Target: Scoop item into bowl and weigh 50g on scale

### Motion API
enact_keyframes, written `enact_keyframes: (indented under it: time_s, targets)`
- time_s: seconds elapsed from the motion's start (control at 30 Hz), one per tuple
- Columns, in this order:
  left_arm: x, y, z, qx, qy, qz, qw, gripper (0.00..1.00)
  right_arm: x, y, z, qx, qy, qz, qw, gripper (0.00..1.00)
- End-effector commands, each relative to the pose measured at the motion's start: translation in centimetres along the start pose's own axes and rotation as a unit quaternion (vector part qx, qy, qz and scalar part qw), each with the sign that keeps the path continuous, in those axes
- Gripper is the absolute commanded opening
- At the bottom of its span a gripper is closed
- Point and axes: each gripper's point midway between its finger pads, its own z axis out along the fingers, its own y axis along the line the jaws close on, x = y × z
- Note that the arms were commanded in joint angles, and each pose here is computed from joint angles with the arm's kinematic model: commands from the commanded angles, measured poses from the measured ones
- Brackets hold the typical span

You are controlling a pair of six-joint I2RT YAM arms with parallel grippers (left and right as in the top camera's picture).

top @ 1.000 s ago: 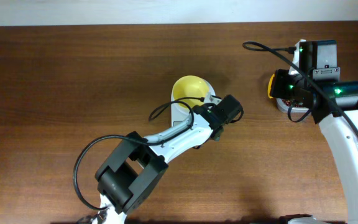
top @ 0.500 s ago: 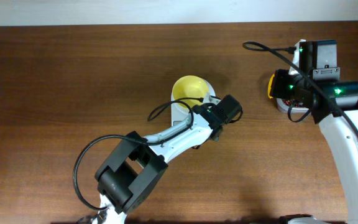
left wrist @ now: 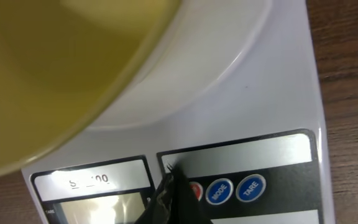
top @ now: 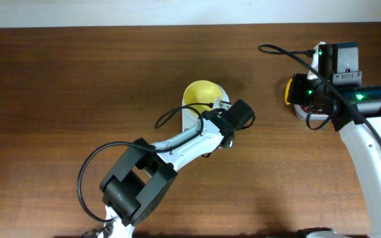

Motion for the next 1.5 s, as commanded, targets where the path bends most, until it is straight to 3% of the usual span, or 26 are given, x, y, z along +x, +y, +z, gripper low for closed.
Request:
enact_keyframes:
  time_s: [0.0, 1.47]
  targets:
    - [0.91, 0.04, 0.82, 0.000, 0.013, 0.012, 1.000, 0.00, -0.89, 0.14, -0.87, -0.005, -0.015, -0.001, 1.000, 0.04]
    - [1.11, -0.75, 0.50, 0.000, 0.006, 0.037, 0.999, 0.00, -0.88, 0.14, -0.87, -0.005, -0.015, -0.001, 1.000, 0.04]
